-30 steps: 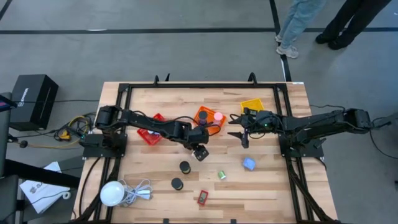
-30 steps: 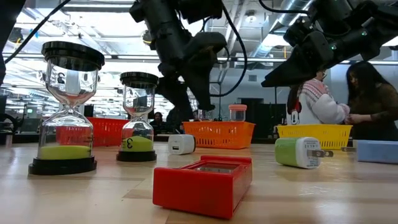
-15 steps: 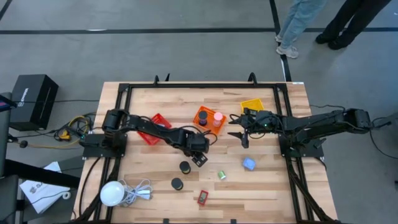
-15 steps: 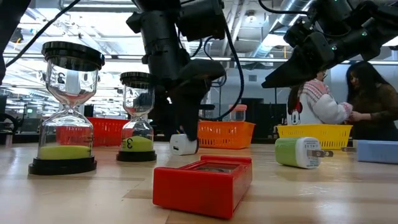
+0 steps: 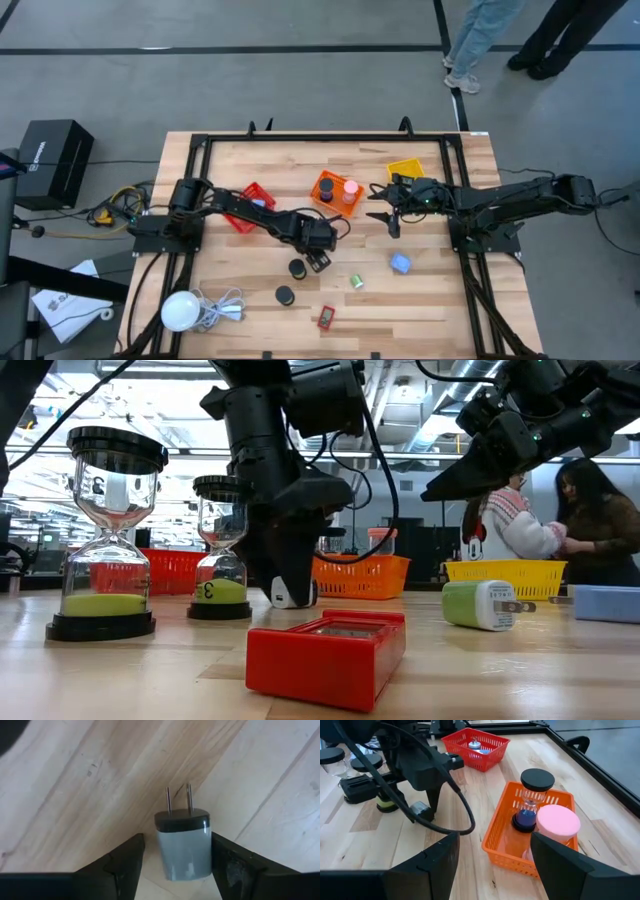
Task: Pick & Place Office items
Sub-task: Put the white charger adapter into the red basket
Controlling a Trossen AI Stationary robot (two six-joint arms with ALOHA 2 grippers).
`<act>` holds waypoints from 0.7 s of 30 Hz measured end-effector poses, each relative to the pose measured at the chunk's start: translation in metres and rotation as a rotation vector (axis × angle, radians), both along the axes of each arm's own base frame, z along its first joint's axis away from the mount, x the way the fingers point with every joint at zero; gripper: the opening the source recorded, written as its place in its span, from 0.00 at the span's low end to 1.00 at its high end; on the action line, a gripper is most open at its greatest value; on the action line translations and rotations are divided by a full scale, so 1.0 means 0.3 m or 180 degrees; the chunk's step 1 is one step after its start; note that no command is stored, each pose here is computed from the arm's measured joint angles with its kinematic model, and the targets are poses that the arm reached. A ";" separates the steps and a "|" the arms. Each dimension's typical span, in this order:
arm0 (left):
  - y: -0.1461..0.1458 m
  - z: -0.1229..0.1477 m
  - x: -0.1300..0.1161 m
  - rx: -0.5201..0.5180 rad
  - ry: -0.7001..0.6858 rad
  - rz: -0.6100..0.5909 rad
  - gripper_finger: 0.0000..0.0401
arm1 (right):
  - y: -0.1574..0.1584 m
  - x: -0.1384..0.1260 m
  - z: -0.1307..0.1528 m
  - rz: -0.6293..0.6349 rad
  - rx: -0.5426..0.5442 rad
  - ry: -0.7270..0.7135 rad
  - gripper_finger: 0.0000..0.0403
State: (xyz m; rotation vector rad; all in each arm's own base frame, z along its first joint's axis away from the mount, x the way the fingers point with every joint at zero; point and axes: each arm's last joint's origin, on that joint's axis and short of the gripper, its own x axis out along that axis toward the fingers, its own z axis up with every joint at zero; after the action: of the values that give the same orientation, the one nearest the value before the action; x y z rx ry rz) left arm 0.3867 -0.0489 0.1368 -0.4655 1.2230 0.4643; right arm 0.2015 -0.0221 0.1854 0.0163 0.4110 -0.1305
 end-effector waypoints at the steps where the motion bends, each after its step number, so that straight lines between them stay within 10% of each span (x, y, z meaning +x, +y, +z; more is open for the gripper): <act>1: 0.000 0.001 -0.001 0.0004 -0.0001 0.0000 0.49 | 0.000 0.000 0.000 0.0001 0.0000 0.0000 0.58; 15: 0.024 0.025 -0.045 0.0069 0.0344 -0.0048 0.34 | 0.000 0.000 -0.001 0.0001 0.0001 0.0008 0.58; 21: 0.056 0.165 -0.126 0.0372 0.0462 0.0190 0.35 | 0.000 0.000 -0.001 0.0000 0.0001 0.0012 0.58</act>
State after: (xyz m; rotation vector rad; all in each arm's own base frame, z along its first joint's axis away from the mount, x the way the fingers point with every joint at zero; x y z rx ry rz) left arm 0.3490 -0.0322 0.1862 -0.3743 1.3159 0.6258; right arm 0.2013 -0.0221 0.1851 0.0165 0.4148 -0.1305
